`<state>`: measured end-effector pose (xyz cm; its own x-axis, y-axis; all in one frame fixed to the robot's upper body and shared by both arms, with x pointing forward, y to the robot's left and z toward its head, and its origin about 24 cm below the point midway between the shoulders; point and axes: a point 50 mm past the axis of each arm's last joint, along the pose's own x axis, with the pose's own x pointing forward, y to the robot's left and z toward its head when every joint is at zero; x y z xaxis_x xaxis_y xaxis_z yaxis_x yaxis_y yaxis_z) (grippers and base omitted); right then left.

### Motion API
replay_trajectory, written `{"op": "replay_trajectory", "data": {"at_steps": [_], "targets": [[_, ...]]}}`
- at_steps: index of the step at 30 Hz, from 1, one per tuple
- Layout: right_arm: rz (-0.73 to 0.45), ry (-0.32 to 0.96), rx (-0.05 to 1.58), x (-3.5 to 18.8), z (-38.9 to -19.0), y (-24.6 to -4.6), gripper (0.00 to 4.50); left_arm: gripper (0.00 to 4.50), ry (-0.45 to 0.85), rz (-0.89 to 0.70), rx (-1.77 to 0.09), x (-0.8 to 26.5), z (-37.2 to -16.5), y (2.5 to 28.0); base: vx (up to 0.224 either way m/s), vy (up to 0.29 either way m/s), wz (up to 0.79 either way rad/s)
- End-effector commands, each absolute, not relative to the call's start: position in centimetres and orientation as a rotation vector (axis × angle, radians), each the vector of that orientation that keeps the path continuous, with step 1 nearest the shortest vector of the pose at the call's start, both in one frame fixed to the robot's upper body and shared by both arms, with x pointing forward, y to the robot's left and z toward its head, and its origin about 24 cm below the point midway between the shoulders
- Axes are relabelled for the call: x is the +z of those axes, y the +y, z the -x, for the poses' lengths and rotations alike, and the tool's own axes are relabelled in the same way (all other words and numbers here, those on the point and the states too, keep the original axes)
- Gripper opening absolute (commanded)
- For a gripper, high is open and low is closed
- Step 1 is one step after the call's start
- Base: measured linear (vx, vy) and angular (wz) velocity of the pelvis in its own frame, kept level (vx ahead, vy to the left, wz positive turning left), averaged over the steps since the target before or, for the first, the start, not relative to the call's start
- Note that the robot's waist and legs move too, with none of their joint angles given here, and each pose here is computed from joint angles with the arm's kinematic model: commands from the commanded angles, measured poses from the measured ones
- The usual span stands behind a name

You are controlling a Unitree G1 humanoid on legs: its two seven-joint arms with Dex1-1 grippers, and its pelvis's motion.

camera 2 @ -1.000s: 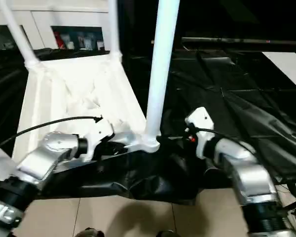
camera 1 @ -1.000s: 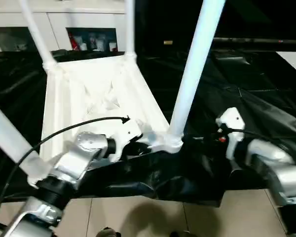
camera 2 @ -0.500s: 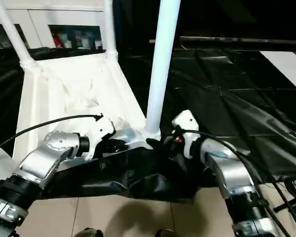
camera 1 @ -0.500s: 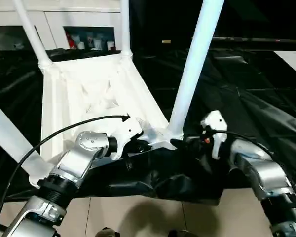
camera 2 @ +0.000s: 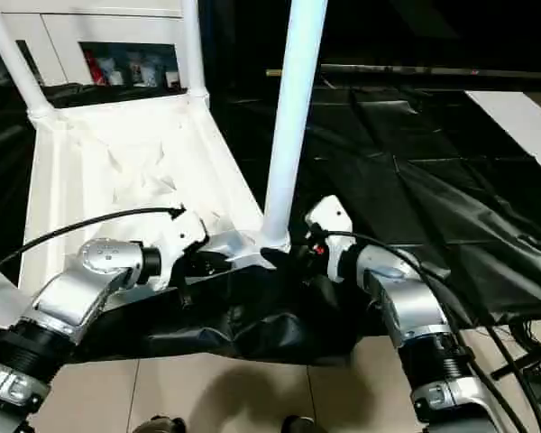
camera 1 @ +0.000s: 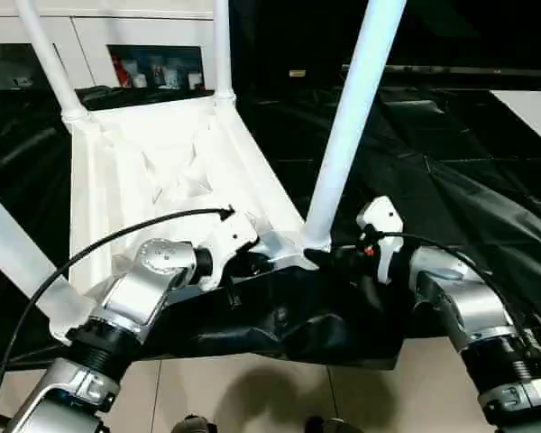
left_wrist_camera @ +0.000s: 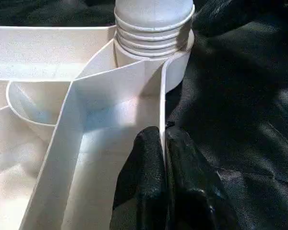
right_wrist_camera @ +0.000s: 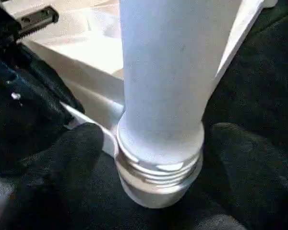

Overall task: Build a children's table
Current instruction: Rotate leg to tighten

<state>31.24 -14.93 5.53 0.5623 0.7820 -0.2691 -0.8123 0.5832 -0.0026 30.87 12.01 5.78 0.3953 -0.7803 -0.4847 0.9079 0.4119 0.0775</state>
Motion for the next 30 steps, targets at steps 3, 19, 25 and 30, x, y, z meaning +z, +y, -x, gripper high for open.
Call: {"op": "replay_trajectory", "data": {"at_steps": [3,19,25,30], "targets": [[0.148,0.230,0.944,5.9,-31.7,-14.7,3.50,0.00,0.396,-0.304,-1.100,5.3,-30.5,12.0,0.000,0.000,0.00],[0.167,0.221,0.974,5.7,-32.4,-13.8,2.53,0.00,0.411,-0.308,-1.117,5.2,-30.2,12.1,0.000,0.000,0.00],[0.172,0.235,0.905,5.2,-32.7,-13.9,2.51,0.00,0.418,-0.311,-1.040,5.1,-30.6,12.2,0.000,0.000,0.00],[0.114,0.296,0.581,3.4,-34.0,-13.8,2.40,0.00,0.410,-0.297,-0.852,5.0,-32.3,11.2,0.000,0.000,0.00]]}}
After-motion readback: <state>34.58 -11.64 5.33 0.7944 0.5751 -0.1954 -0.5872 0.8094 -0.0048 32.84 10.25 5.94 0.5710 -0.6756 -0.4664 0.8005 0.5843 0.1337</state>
